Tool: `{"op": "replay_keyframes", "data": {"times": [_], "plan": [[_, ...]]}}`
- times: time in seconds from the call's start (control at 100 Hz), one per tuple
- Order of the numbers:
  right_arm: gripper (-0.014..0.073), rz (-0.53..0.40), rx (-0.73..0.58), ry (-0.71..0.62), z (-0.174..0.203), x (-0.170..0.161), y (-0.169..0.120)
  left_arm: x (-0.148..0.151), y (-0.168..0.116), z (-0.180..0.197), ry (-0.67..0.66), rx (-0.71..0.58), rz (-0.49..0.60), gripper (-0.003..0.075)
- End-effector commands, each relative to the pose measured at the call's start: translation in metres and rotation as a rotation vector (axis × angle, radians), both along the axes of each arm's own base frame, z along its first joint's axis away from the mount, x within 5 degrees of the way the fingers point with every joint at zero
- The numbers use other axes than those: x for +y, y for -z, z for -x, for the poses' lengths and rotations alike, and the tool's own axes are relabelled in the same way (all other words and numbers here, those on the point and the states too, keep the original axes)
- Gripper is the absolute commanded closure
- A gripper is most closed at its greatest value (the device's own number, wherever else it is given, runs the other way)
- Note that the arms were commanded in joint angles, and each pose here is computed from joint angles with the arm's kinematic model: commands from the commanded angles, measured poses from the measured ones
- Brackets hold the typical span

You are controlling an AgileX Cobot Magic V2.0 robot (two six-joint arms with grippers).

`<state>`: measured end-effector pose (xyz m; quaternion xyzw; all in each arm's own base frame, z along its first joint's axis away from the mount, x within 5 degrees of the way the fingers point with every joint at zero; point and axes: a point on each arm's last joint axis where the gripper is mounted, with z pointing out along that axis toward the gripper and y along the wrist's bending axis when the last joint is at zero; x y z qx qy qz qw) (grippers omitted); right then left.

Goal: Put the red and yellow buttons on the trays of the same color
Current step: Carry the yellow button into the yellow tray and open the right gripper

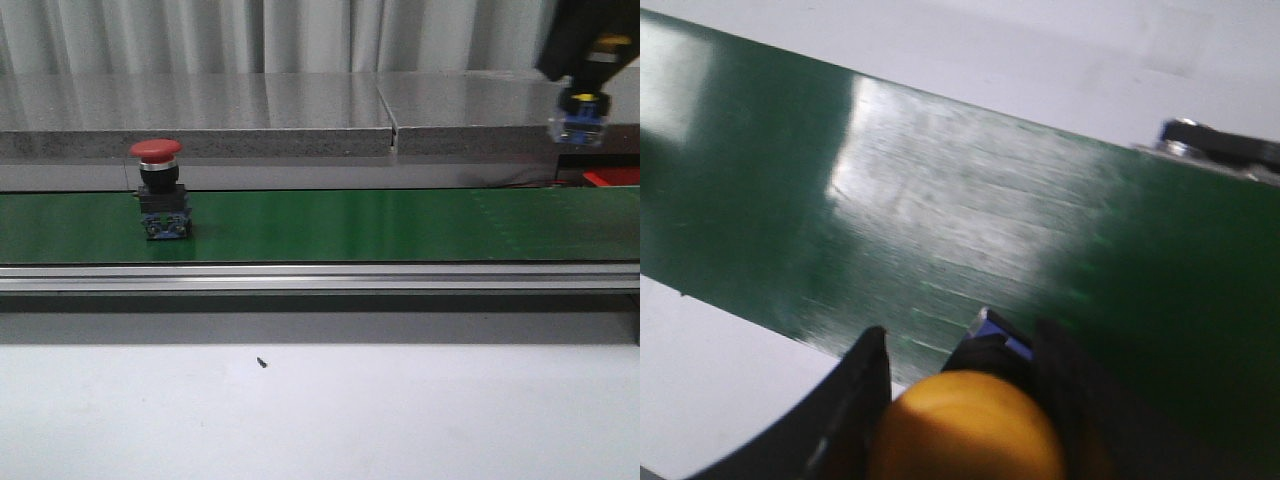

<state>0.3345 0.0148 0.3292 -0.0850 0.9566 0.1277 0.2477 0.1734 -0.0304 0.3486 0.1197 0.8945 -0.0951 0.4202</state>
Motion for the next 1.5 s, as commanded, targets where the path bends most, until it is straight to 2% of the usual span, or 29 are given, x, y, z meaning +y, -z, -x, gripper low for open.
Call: {"op": "replay_keyframes", "data": {"times": [0.0, 0.29, 0.47, 0.94, 1.49], "plan": [[0.0410, -0.005, -0.097, 0.086, 0.019, -0.022, -0.023, -0.002, -0.018, -0.001, -0.017, -0.103, 0.045, 0.0739], [0.0410, 0.003, -0.042, 0.351, 0.054, -0.095, -0.003, -0.002, -0.018, -0.001, -0.016, -0.101, 0.045, 0.0739], [0.0410, -0.008, 0.020, 0.461, 0.068, -0.119, 0.025, -0.002, -0.018, -0.001, -0.015, -0.100, 0.044, 0.0739], [0.0410, 0.006, -0.005, 0.657, 0.084, -0.148, 0.065, -0.002, -0.018, -0.001, -0.015, -0.100, 0.044, 0.0739], [0.0410, -0.034, 0.109, 0.706, 0.067, -0.161, 0.123, -0.002, -0.018, -0.001, -0.019, -0.109, 0.045, 0.0739]]}}
